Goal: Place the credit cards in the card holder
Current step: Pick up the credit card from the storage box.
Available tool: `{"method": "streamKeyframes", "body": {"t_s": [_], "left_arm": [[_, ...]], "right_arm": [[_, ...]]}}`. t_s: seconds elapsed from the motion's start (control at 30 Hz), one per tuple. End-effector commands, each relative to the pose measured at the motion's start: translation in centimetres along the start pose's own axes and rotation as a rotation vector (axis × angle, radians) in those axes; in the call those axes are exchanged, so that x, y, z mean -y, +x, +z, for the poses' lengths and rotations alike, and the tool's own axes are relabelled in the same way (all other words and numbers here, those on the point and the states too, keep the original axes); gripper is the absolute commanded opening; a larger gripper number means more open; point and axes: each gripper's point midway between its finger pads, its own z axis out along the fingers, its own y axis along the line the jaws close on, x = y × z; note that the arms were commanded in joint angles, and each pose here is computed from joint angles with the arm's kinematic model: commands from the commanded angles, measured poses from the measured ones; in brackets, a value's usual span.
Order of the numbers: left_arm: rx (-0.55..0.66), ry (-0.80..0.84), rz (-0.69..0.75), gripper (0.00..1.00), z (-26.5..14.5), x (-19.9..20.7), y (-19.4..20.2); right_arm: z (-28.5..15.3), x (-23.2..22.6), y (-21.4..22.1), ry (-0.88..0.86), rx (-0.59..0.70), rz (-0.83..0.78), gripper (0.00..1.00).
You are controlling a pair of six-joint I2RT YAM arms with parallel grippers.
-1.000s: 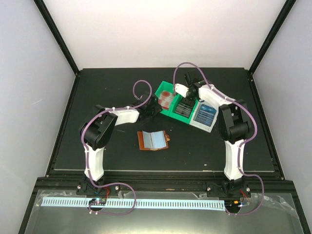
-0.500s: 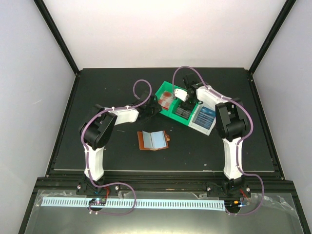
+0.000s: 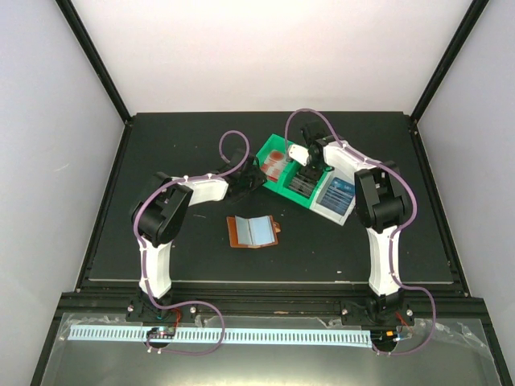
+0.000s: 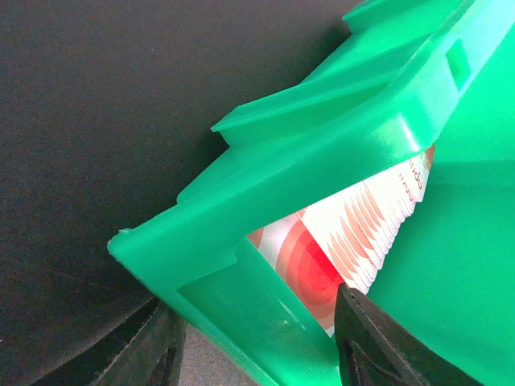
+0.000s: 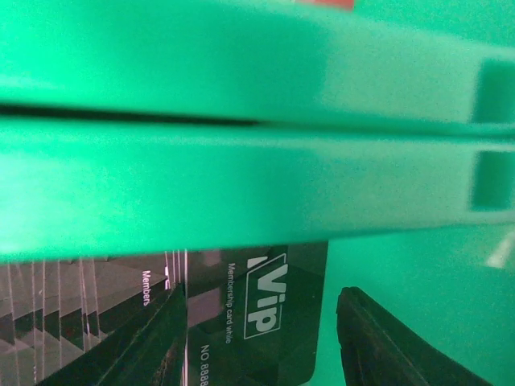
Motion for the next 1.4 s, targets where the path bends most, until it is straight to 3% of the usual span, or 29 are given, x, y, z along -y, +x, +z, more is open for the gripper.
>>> {"method": "streamKeyframes", "body": {"t_s": [0.0, 0.4, 0.57, 0.67, 1.37], "left_arm": [[-0.069, -0.099, 0.080, 0.50, 0.9, -2.9, 1.7], [-0.074, -0.099, 0.081, 0.50, 0.9, -2.9, 1.7], [-0.075, -0.099, 0.079, 0.49, 0.9, -2.9, 1.7], [-0.079, -0.098, 0.080, 0.49, 1.0, -2.9, 1.7], [-0.086, -0.102, 0.068, 0.49, 1.2, -3.4, 1.7]], "right_arm": [[-1.0, 1.4, -1.2, 0.008, 0.043, 0.051, 0.53], [-0.3, 1.9, -0.4, 0.039, -0.005, 0.046, 0.50], [-0.5, 2.1, -0.1, 0.048, -0.022, 0.054, 0.26], [-0.7, 2.2, 0.1, 0.056, -0.033, 0.063, 0.19], [-2.1, 4.7, 2.4, 0.194, -0.124, 0.057, 0.15]]}}
